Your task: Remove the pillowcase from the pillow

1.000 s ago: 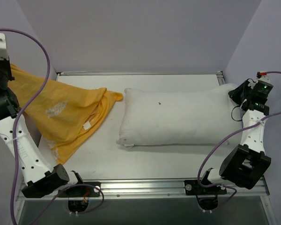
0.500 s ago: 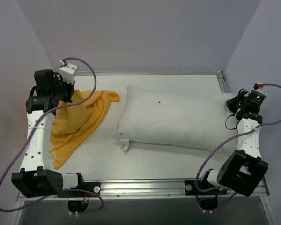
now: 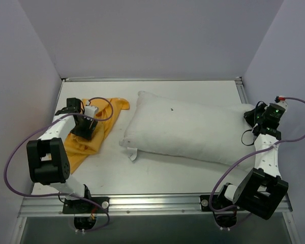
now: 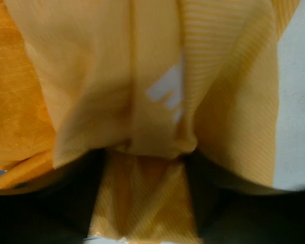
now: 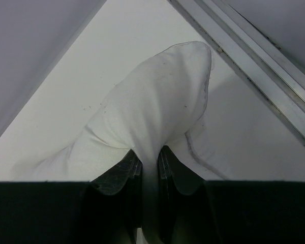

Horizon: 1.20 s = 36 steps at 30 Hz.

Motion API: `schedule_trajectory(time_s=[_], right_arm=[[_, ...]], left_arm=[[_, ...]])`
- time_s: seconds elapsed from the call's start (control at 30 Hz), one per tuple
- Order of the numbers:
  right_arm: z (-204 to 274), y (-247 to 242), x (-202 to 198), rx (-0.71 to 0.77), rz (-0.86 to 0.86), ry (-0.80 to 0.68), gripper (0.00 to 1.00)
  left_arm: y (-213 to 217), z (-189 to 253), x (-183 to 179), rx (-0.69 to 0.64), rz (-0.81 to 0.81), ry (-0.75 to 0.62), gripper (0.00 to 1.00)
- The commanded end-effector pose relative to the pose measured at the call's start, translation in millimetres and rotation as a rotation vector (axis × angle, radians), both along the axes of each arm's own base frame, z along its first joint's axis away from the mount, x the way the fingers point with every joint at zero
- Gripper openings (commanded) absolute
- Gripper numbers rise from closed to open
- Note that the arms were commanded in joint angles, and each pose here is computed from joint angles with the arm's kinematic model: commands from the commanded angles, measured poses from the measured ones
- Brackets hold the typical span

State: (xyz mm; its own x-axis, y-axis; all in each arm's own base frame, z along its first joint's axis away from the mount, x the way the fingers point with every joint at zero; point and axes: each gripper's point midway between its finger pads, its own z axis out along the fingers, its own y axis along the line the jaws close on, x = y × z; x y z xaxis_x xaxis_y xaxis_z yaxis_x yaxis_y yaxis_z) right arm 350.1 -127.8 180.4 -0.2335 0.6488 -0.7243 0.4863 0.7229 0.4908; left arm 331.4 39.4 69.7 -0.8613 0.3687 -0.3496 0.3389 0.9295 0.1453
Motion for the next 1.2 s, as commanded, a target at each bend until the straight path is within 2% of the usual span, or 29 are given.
schedule_trajectory(time_s=[0.0,0.17,0.3,0.33,0.37,0.4,0.47,0.57,0.77,0.97,1.17], right_arm=[[11,1,3,0.006,-0.023,-0.059,0.00],[1,-5,-4,0.031,-0.095,-0.060,0.00],[-11,-8,-5,0.066,-0.120,-0.052,0.00],[-11,-8,-4,0.069,-0.114,-0.045,0.03],[-18,-8,-6,0.075,-0.115,-0.005,0.40],[-15,-9,-6,0.066,-0.112,0.003,0.58],[-5,-17,-8,0.032,-0.136,0.029,0.99],[16,-27,-6,-0.046,-0.131,0.030,1.00],[29,-28,-13,-0.116,-0.125,0.117,1.00],[20,-12,-30,-0.111,-0.113,0.208,1.00],[14,5,-43,-0.097,-0.070,0.226,1.00]], left_arm=[[1,18,12,-0.009,-0.007,-0.080,0.94],[-16,51,9,-0.091,-0.029,-0.137,0.94],[-20,73,5,-0.107,-0.035,-0.171,0.94],[-18,77,2,-0.097,-0.029,-0.174,0.94],[-17,82,1,-0.091,-0.020,-0.183,0.94],[-15,84,0,-0.083,-0.009,-0.186,0.94],[-11,90,-3,-0.066,0.019,-0.195,0.94],[-7,94,-8,-0.053,0.075,-0.200,0.94],[5,107,-23,-0.012,0.167,-0.232,0.94],[38,113,-57,0.005,0.316,-0.271,0.94],[71,119,-83,0.129,0.422,-0.320,0.94]])
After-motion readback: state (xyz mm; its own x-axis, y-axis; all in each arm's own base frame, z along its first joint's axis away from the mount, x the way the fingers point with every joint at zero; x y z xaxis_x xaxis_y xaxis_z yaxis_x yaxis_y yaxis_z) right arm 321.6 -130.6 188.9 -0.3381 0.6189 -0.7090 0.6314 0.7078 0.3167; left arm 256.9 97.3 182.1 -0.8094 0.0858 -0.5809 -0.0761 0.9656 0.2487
